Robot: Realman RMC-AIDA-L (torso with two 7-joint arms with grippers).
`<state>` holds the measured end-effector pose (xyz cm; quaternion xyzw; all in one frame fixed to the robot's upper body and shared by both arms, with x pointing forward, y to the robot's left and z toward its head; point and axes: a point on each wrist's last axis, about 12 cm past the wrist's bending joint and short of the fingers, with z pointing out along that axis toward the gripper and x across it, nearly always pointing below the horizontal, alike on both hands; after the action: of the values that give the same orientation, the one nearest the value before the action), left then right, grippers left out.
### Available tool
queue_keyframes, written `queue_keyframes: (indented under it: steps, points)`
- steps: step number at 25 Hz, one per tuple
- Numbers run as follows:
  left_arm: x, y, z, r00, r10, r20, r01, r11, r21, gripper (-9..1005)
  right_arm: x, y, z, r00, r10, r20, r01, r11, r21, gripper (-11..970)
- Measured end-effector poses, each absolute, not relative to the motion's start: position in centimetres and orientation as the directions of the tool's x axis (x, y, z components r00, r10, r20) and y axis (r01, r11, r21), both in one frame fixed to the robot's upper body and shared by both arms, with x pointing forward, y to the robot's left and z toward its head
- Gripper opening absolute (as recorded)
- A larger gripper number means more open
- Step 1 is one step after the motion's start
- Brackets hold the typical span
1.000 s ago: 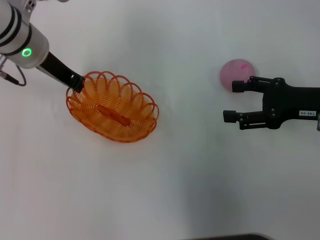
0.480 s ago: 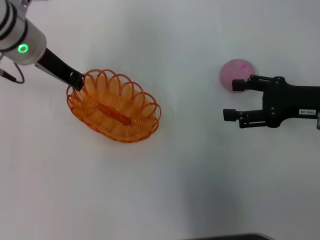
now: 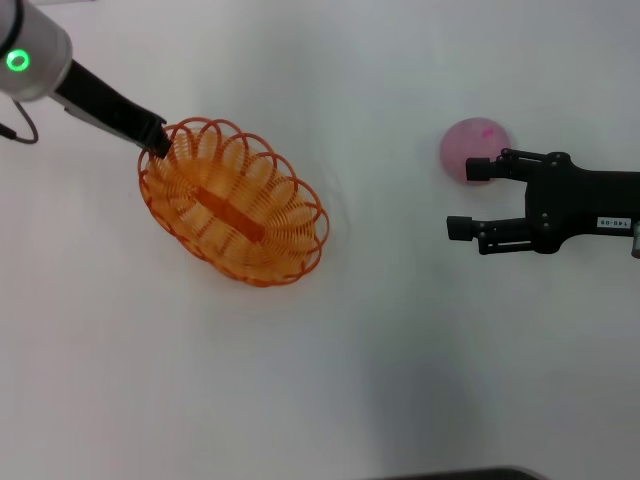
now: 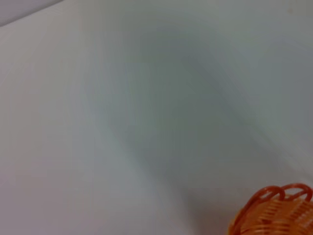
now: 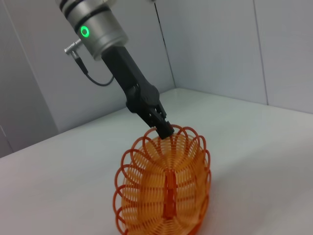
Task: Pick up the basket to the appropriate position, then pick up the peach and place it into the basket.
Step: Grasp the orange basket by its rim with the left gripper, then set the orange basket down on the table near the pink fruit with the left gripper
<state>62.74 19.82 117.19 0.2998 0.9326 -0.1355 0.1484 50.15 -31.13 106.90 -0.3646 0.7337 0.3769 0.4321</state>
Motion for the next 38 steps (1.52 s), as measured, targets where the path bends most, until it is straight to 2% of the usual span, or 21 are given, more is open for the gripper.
queue_keyframes:
  steps: [10, 22, 29, 38]
  points:
    - [62.9, 20.8, 118.3, -0.791, 0.481, -0.378, 0.582, 0.782, -0.223, 44, 50.2, -31.2, 106.9, -0.344, -0.216, -0.914, -0.866, 0.449, 0.220, 947]
    - [62.9, 20.4, 119.0, -0.822, 0.422, -0.383, 0.541, 0.788, -0.294, 45, 50.6, -31.2, 107.4, -0.324, -0.199, -0.925, -0.868, 0.452, 0.207, 947]
    - [63.1, 20.4, 118.6, -0.885, 0.294, -0.361, 0.418, 0.843, -0.338, 48, 51.2, -31.5, 107.8, -0.305, -0.174, -0.936, -0.850, 0.494, 0.185, 946]
    - [61.8, 21.4, 115.2, -0.953, 0.028, -0.301, 0.172, 0.869, -0.465, 52, 51.2, -31.3, 108.2, -0.277, -0.135, -0.951, -0.856, 0.485, 0.181, 946]
